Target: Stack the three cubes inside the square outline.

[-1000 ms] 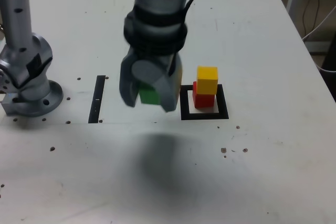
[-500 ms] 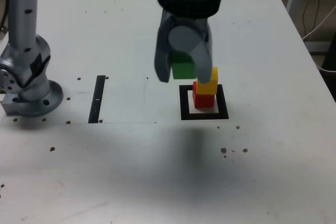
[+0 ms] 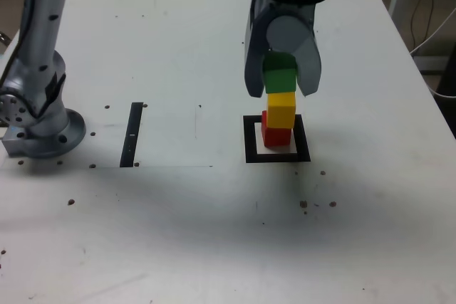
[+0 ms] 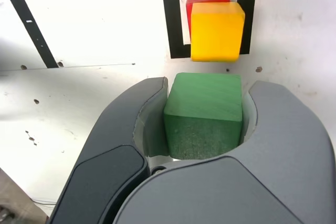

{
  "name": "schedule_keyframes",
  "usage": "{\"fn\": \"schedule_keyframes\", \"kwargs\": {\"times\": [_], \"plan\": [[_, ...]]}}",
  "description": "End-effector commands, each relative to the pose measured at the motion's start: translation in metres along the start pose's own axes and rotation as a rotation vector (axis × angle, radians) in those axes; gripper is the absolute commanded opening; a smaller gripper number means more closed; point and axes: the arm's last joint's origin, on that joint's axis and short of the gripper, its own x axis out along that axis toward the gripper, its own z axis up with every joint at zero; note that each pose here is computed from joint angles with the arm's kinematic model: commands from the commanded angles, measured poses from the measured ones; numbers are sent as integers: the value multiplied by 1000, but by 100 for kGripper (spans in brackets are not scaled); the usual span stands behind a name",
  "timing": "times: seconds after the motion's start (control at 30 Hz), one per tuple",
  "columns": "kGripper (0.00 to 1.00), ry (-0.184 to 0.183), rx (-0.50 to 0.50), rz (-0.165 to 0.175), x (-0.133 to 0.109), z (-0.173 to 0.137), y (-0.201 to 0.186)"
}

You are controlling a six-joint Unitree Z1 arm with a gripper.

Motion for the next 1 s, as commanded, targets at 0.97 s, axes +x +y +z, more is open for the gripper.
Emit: {"fn": "schedule_keyframes", "kwargs": {"times": [0.97], "plan": [[38, 77, 11, -74, 26, 22, 32]]}}
